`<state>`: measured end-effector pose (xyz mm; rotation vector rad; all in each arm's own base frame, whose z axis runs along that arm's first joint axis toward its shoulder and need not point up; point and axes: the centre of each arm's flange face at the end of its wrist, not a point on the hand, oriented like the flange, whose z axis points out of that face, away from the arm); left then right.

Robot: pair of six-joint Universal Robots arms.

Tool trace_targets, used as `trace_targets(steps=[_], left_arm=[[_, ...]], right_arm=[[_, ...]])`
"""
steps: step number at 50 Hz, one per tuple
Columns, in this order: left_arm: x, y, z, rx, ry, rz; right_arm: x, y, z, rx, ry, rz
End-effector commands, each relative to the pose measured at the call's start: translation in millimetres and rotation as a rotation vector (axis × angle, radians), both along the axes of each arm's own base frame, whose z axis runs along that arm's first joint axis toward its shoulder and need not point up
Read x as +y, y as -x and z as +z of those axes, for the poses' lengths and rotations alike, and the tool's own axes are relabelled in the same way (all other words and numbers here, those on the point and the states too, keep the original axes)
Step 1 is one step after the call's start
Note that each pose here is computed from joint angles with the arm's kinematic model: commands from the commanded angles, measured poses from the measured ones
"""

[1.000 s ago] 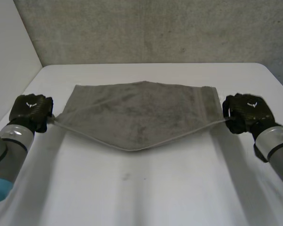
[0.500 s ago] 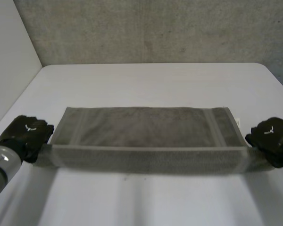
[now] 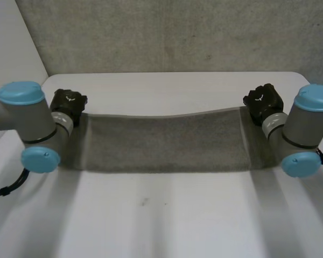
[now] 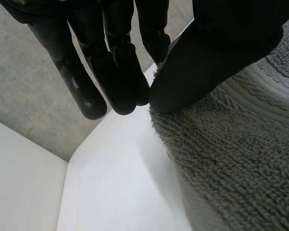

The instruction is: Fold the towel.

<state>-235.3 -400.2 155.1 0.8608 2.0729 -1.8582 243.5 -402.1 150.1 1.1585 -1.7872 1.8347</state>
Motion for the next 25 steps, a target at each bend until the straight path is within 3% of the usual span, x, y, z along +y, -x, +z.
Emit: trace_targets(steps=[1, 8, 13, 16, 21, 25], left_arm=[[-20.5, 10.4, -15.3, -0.005, 0.029, 0.022], [-10.8, 20.8, -16.3, -0.013, 0.019, 0.003], [3.5, 21.8, 9.6, 0.006, 0.045, -0.009], [17.9, 17.3, 31.7, 0.017, 0.065, -0.010], [49.8, 8.4, 56.8, 0.056, 0.071, -0.015], [80.9, -2.7, 58.5, 0.135, 0.057, -0.007]], right_arm=[[-20.9, -3.8, -30.1, 0.019, 0.012, -0.037], [-17.9, -2.6, -24.0, -0.006, 0.007, -0.044], [0.4, 5.0, 41.3, -0.174, 0.050, -0.044], [9.1, 6.4, 54.0, -0.223, 0.041, -0.032], [57.3, 16.8, 60.0, -0.263, -0.160, 0.027], [69.6, 39.5, 41.3, -0.256, -0.309, -0.018]])
